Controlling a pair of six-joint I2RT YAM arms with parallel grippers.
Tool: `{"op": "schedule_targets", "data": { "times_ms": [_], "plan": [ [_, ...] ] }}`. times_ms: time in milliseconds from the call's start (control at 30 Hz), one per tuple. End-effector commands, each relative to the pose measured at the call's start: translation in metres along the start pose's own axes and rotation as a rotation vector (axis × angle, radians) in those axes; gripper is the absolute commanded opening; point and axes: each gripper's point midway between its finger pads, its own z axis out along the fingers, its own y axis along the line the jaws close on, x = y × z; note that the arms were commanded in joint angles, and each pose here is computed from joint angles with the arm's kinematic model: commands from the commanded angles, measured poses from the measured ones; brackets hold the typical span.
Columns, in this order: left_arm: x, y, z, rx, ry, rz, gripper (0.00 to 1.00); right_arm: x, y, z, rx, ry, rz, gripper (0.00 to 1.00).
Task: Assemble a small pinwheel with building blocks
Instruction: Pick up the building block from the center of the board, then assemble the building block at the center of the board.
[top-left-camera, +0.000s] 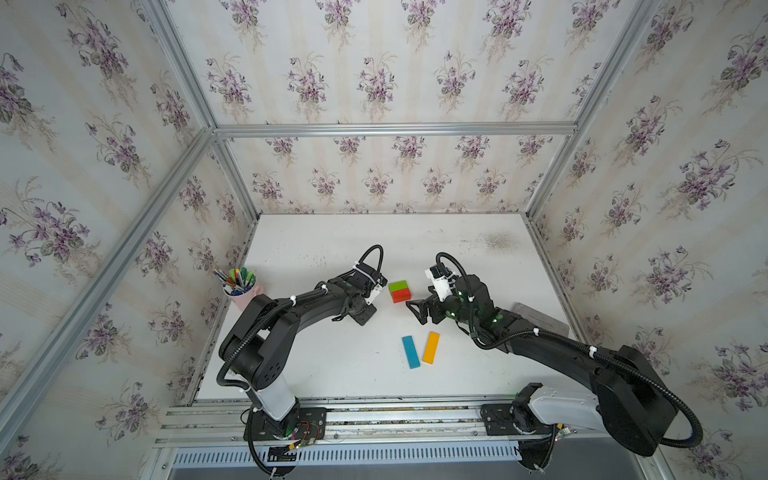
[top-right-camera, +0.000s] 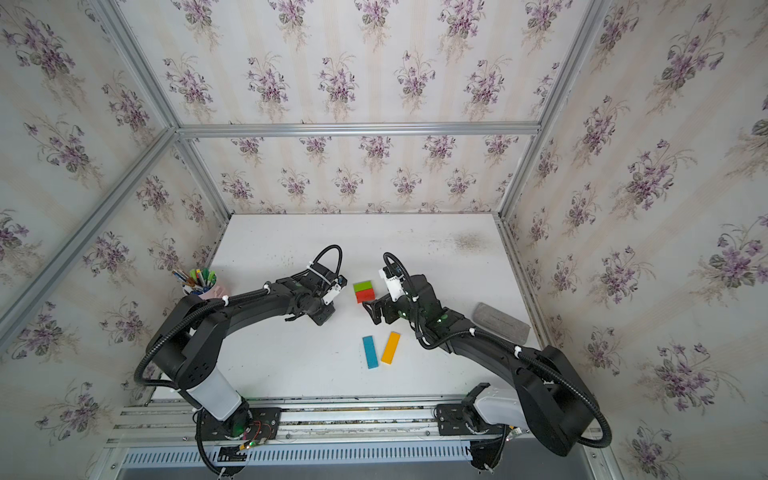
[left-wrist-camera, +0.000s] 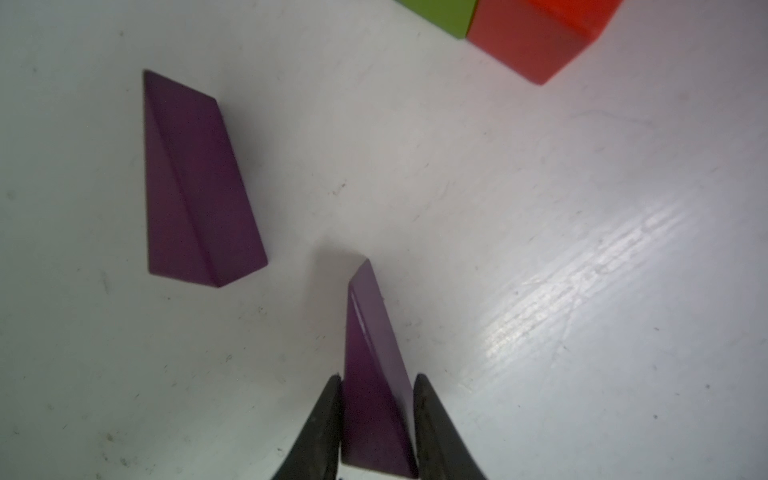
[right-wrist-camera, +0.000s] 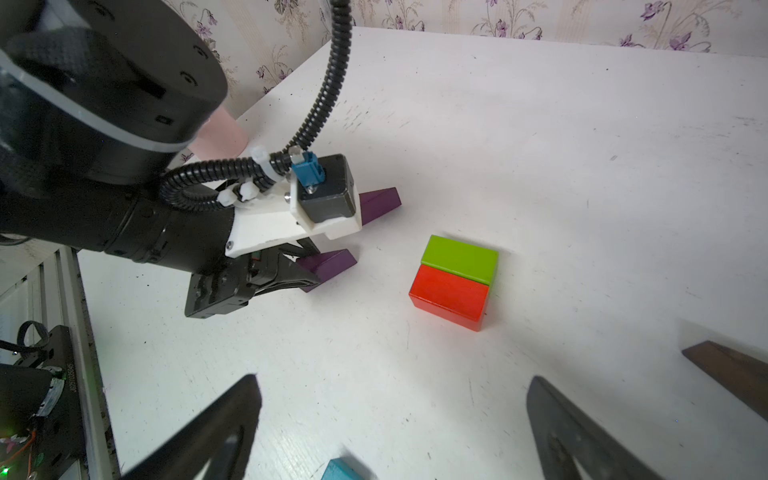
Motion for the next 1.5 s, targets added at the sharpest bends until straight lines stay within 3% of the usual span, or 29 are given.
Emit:
{"op": "schedule_targets", "data": {
  "times_ms": [0,533,833,1467],
  "plan": [
    [0.000,-0.003,0.000,0.018,0.006,-0.001,0.28,-0.006,0.003,-0.001,-0.013,-0.020,-0.017,1.00],
    [-0.012,-0.014,-0.008,0.079,0.001,0.019,0.15,-0.006,0.003,0.000,-0.016,-0.018,-0.013,1.00],
    [-0.024,-0.016,-0.003,0.087,0.023,-0.008,0.13,-0.005,0.003,0.000,-0.014,-0.016,-0.014,1.00],
    [-0.080,-0.033,0.008,0.111,-0.011,0.035,0.12,-0.007,0.003,-0.002,-0.014,-0.021,-0.016,1.00]
  ]
}}
